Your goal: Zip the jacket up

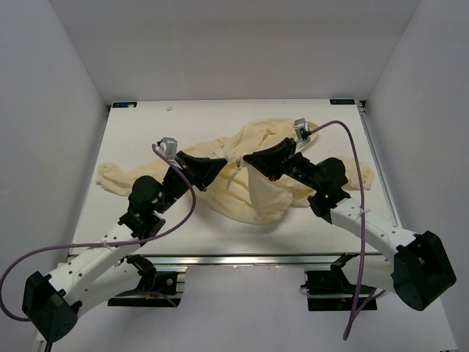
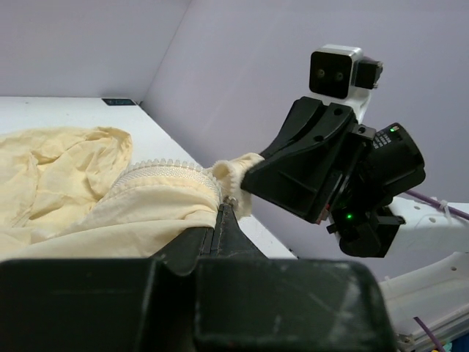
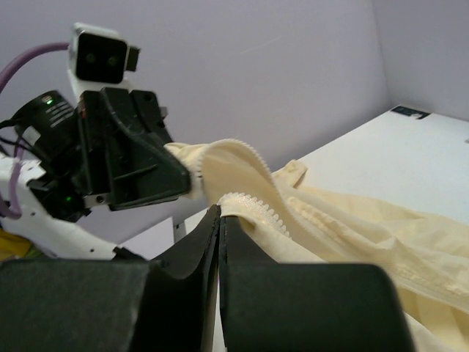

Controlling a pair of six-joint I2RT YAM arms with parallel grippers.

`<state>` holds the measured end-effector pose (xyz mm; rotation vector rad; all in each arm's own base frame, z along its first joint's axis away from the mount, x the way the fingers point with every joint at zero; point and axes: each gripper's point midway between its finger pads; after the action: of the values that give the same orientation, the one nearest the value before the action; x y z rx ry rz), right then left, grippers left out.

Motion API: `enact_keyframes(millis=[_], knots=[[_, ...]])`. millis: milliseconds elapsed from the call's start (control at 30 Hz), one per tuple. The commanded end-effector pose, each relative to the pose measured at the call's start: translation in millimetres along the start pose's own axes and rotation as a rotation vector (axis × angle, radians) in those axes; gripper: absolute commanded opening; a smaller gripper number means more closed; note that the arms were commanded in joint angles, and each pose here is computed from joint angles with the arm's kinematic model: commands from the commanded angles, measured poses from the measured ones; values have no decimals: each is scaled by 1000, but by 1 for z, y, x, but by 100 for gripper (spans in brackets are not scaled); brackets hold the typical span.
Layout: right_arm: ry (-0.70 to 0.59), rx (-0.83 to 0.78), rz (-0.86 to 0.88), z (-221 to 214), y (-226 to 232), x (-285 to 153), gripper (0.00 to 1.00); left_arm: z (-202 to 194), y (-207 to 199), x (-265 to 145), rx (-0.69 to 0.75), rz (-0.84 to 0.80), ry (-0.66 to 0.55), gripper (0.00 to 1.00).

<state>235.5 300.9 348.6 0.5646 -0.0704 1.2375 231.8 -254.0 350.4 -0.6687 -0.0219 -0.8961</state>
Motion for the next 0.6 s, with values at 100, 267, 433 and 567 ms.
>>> enact_keyframes(millis=[100,267,433,567], knots=[[56,0,113,-8,22,-5,0,0,2,3,27,-16,16,0],[84,6,155,-17,24,-4,0,-5,-2,9,14,-64,37,0],[64,20,159,-16,21,-5,0,-10,-6,8,16,-103,62,0],[60,51,184,-22,17,-7,0,-12,-5,2,7,-128,67,0]])
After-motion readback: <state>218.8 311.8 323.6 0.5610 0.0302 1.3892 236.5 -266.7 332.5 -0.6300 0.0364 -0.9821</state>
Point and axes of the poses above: each gripper's point midway between its finger pads, its own x axis out along the fingers, its own y axis along the line the jaws close on, z = x × y, and after that the axes turned 1 degree about -x, right-handed
